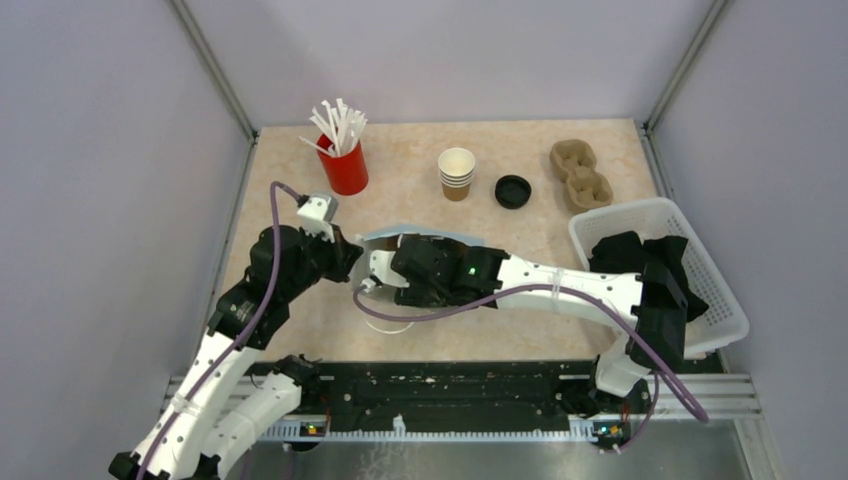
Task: Pack the takeout coffee
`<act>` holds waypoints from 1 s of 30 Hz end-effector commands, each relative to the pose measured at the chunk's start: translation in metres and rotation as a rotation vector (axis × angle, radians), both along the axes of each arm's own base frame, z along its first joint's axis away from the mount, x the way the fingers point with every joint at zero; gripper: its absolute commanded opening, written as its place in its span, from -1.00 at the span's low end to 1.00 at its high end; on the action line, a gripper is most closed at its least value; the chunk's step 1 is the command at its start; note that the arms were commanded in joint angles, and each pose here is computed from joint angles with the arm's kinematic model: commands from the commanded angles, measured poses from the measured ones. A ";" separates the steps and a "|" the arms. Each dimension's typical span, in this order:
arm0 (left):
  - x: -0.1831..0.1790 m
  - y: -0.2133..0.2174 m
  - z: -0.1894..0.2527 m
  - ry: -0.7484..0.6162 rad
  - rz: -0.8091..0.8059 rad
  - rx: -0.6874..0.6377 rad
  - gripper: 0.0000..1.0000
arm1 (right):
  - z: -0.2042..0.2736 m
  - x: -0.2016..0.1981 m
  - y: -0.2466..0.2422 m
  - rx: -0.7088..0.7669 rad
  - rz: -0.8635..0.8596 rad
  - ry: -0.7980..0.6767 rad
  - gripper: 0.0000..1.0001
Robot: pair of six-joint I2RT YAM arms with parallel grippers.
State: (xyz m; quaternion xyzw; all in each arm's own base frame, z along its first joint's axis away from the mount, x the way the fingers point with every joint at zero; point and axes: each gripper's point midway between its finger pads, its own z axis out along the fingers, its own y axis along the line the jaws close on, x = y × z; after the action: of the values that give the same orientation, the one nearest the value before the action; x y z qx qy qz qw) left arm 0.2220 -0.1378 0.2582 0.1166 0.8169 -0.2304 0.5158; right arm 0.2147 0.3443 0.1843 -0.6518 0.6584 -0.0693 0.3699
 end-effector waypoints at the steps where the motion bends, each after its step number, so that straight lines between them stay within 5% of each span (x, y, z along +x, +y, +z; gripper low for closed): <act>1: -0.008 0.001 -0.003 0.010 -0.024 0.017 -1.00 | 0.032 0.006 -0.011 0.074 -0.021 -0.072 0.01; 7: -0.011 -0.004 -0.004 0.028 -0.045 -0.008 -1.00 | 0.026 -0.003 -0.002 0.095 0.081 -0.046 -0.01; 30: -0.008 -0.035 0.000 0.068 -0.146 -0.059 -1.00 | 0.010 -0.001 -0.067 0.037 0.033 -0.141 -0.04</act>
State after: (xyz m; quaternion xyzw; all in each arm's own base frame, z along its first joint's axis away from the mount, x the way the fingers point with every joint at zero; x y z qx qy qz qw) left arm 0.2143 -0.1658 0.2470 0.1487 0.8234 -0.2853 0.4675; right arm 0.2076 0.2817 0.1768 -0.6680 0.6175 -0.0920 0.4049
